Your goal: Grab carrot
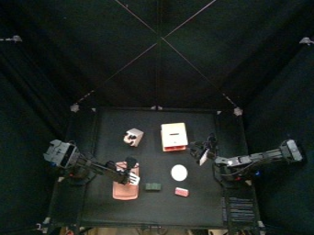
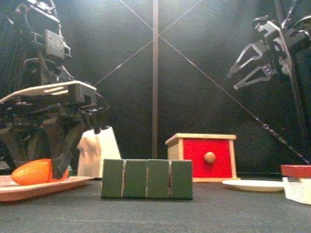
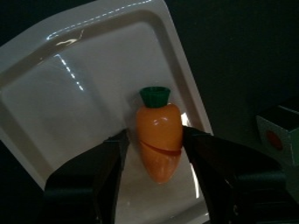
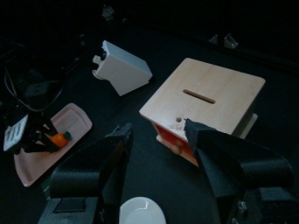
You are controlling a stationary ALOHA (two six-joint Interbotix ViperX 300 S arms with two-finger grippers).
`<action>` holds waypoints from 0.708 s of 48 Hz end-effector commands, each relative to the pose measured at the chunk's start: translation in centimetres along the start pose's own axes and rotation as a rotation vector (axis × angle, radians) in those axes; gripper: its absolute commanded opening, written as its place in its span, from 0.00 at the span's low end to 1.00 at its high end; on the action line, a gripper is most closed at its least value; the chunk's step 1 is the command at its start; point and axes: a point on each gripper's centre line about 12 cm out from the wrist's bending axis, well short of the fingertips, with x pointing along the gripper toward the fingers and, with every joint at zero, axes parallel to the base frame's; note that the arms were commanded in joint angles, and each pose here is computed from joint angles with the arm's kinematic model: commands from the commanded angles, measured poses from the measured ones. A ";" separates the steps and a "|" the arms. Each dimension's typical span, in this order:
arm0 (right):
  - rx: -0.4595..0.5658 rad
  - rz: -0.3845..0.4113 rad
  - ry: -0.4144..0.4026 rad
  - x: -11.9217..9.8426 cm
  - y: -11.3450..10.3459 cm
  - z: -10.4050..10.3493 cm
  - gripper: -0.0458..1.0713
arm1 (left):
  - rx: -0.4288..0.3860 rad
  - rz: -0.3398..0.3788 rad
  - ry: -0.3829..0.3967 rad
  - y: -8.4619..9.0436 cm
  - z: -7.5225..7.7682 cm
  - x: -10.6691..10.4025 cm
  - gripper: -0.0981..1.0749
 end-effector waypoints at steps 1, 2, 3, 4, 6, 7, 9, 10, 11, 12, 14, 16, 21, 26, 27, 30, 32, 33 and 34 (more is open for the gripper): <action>0.002 0.002 -0.009 0.0 0.2 0.4 0.81 | -0.003 -0.023 -0.005 -0.5 0.2 -0.5 0.82; 0.002 0.002 -0.009 0.0 0.2 0.4 0.81 | -0.003 -0.021 -0.005 -0.5 0.2 -0.5 0.82; 0.002 0.002 -0.009 0.0 0.2 0.4 0.81 | -0.005 -0.022 -0.004 -0.5 0.2 -0.5 0.82; 0.002 0.000 -0.009 0.0 0.2 0.4 0.81 | -0.005 -0.022 -0.004 -0.5 0.2 -0.5 0.82; 0.002 0.003 -0.008 0.0 0.2 0.3 0.81 | -0.003 -0.021 -0.005 -0.5 0.2 -0.5 0.82; 0.002 0.003 -0.008 0.0 0.2 0.3 0.81 | -0.004 -0.021 -0.004 -0.5 0.2 -0.5 0.82; 0.001 0.001 -0.008 0.0 0.2 0.3 0.81 | -0.004 -0.021 -0.004 -0.5 0.2 -0.5 0.82; 0.002 0.003 -0.008 0.0 0.2 0.3 0.81 | -0.004 -0.019 -0.004 -0.5 0.2 -0.5 0.82; 0.002 0.003 -0.008 0.0 0.2 0.3 0.81 | -0.004 -0.019 -0.004 -0.5 0.2 -0.5 0.82; 0.002 0.002 -0.009 0.0 0.2 0.4 0.81 | -0.004 -0.019 -0.004 -0.5 0.2 -0.5 0.82; 0.002 0.002 -0.009 0.0 0.2 0.4 0.81 | -0.004 -0.019 -0.004 -0.5 0.2 -0.5 0.82; 0.002 0.002 -0.009 0.0 0.2 0.4 0.81 | -0.004 -0.018 -0.005 -0.4 0.2 -0.5 0.82; 0.002 0.002 -0.009 0.0 0.2 0.4 0.81 | -0.004 -0.019 -0.006 -0.5 0.2 -0.5 0.82; 0.002 0.002 -0.009 0.0 0.2 0.4 0.81 | -0.003 -0.020 -0.005 -0.5 0.2 -0.5 0.79; 0.001 0.002 -0.010 0.0 0.2 0.4 0.81 | -0.005 -0.019 -0.005 -0.5 0.2 -0.5 0.78; 0.001 0.000 -0.008 0.1 0.2 0.3 0.81 | -0.005 -0.019 -0.005 -0.5 0.2 -0.5 0.73; 0.001 0.002 -0.010 0.0 0.2 0.4 0.81 | -0.005 -0.019 -0.005 -0.5 0.2 -0.5 0.69; 0.001 0.002 -0.010 0.0 0.2 0.4 0.81 | -0.005 -0.019 -0.005 -0.5 0.2 -0.5 0.67; 0.002 0.002 -0.009 0.0 0.2 0.4 0.81 | -0.004 -0.019 -0.006 -0.5 0.2 -0.5 0.64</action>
